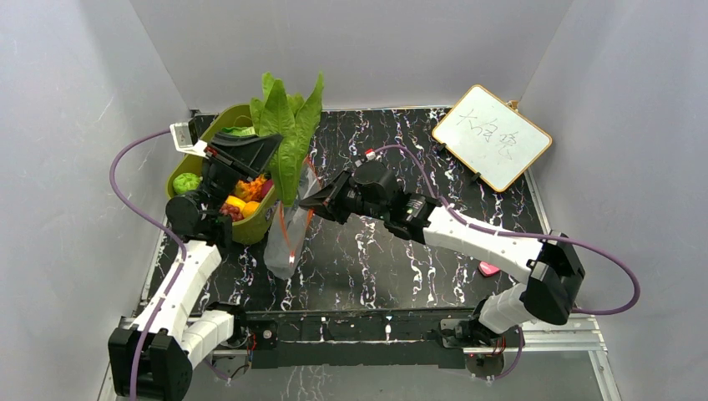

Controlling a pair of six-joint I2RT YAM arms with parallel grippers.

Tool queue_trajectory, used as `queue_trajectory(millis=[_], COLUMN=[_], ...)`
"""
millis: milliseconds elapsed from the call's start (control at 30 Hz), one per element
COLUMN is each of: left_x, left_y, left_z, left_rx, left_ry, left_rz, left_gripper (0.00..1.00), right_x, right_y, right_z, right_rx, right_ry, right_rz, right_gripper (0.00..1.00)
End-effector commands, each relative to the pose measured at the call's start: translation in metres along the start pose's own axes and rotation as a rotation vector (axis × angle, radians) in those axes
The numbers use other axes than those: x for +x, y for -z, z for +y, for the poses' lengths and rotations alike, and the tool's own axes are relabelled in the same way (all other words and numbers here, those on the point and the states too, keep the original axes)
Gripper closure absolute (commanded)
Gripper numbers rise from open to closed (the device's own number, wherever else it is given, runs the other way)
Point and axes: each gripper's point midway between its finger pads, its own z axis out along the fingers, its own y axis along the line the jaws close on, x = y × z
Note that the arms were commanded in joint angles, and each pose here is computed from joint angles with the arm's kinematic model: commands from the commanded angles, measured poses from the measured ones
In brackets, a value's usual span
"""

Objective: Place the food in the zip-top bag and seal the zipper
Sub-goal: Place the fake vegetable in the zipper food storage bag.

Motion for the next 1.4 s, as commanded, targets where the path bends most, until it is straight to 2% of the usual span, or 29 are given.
queue_trajectory(millis=[0, 200, 267, 400, 567, 767, 1067, 1200, 1367], left_x=[-0.004, 0.004, 0.01, 0.023, 0.028, 0.034, 0.043, 0.04, 0.049], left_y=[0.004, 0.015, 0.016, 0.018, 0.029, 0.036, 0.044, 0.046, 0.05], left_z=[-0.022, -0.021, -0.018, -0.007, -0.003, 0.0, 0.008, 0.004, 0.016], left_rx=[0.129, 0.201, 0.202, 0.143, 0.105, 0.094, 0.017, -0.01, -0.12], left_ry=[-0.1, -0.129, -0.14, -0.159, -0.188, -0.132, 0.021, 0.039, 0.047], left_rz=[-0.045, -0.061, -0.032, 0.05, 0.04, 0.046, 0.065, 0.054, 0.119], left_gripper=[0.87, 0.86, 0.87, 0.87, 0.87, 0.87, 0.87, 0.82, 0.68], right_x=[0.008, 0.011, 0.01, -0.004, -0.015, -0.011, -0.022, -0.024, -0.023], right_y=[0.007, 0.01, 0.012, 0.02, 0.034, 0.041, 0.042, 0.042, 0.045], right_z=[0.053, 0.06, 0.059, 0.066, 0.083, 0.1, 0.1, 0.101, 0.107], right_rx=[-0.15, -0.173, -0.178, -0.211, -0.27, -0.35, -0.363, -0.376, -0.416], right_ry=[0.0, 0.002, 0.01, 0.054, 0.112, 0.139, 0.198, 0.221, 0.252], right_rz=[0.024, 0.034, 0.025, -0.06, -0.137, -0.124, -0.197, -0.212, -0.221], right_gripper=[1.0, 1.0, 1.0, 1.0, 1.0, 1.0, 1.0, 1.0, 1.0])
